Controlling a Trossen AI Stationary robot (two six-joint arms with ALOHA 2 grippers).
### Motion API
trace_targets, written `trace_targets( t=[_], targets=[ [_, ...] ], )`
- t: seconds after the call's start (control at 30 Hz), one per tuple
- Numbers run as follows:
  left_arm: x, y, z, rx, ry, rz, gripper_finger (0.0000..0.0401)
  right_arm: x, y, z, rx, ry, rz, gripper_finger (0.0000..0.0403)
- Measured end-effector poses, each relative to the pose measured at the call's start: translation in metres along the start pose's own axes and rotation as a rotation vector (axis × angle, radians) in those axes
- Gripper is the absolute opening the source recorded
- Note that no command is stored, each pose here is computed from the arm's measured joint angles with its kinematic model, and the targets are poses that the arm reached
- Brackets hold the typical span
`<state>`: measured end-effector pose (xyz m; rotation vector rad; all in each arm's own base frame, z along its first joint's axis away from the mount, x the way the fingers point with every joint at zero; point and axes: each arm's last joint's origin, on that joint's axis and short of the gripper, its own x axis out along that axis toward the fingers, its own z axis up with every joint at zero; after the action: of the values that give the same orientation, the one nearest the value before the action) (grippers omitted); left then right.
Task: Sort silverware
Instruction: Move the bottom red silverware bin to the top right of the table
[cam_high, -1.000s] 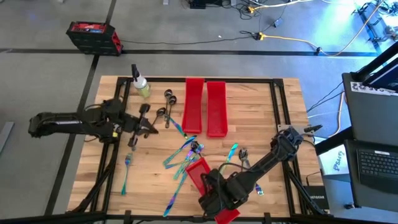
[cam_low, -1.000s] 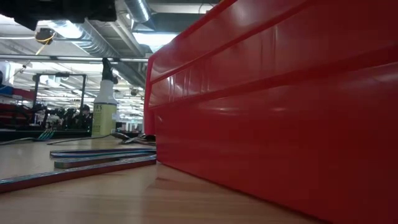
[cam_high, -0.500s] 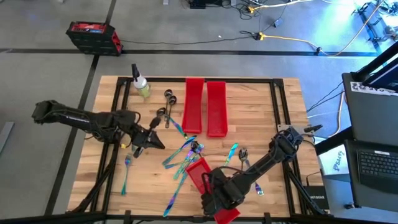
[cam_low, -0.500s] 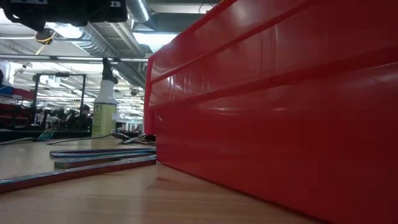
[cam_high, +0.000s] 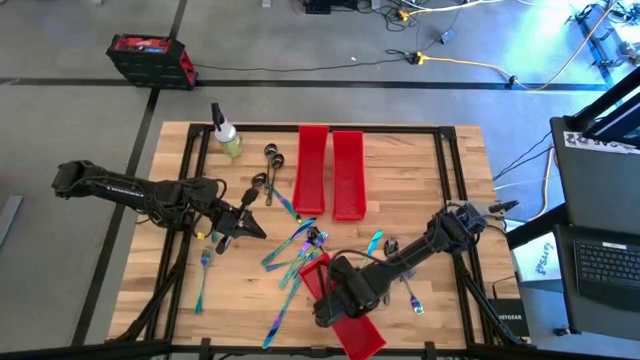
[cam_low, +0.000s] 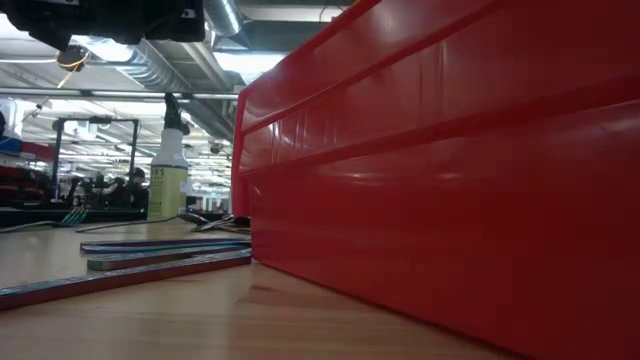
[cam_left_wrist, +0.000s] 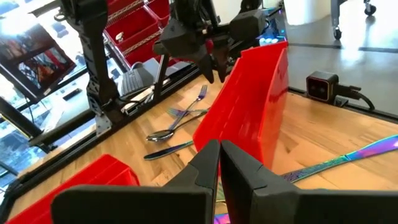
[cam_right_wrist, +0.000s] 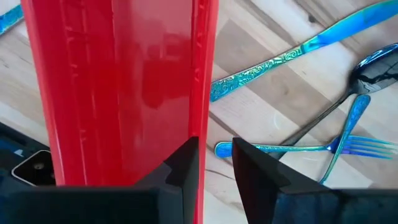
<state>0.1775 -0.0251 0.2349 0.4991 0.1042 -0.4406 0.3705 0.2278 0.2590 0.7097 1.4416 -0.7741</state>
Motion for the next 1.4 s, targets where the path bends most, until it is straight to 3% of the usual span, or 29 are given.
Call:
trace_targets(
  t=[0.23, 0.53, 0.7, 1.1, 1.4],
  targets=[
    [0.0, 0.0, 0.0, -0.001, 0.0, 0.0, 0.0, 0.0, 0.001, 0.008, -0.003, 0.011, 0.018, 0.0092],
    [0.0, 0.0, 0.0, 0.0, 0.001, 0.0, 0.0, 0.0, 0.002, 0.007, 0.001, 0.009, 0.028, 0.0199],
    [0.0, 0.0, 0.0, 0.0, 0.001, 0.0, 0.0, 0.005, 0.003, 0.007, 0.0, 0.003, 0.032, 0.0215],
    [0.0, 0.0, 0.0, -0.001, 0.011, 0.016, 0.0, 0.051, 0.009, 0.011, -0.014, 0.054, 0.038, 0.0212],
    [0.0, 0.0, 0.0, -0.006, 0.011, 0.017, 0.0, 0.062, 0.01, 0.011, -0.018, 0.06, 0.047, 0.0108]
  ],
)
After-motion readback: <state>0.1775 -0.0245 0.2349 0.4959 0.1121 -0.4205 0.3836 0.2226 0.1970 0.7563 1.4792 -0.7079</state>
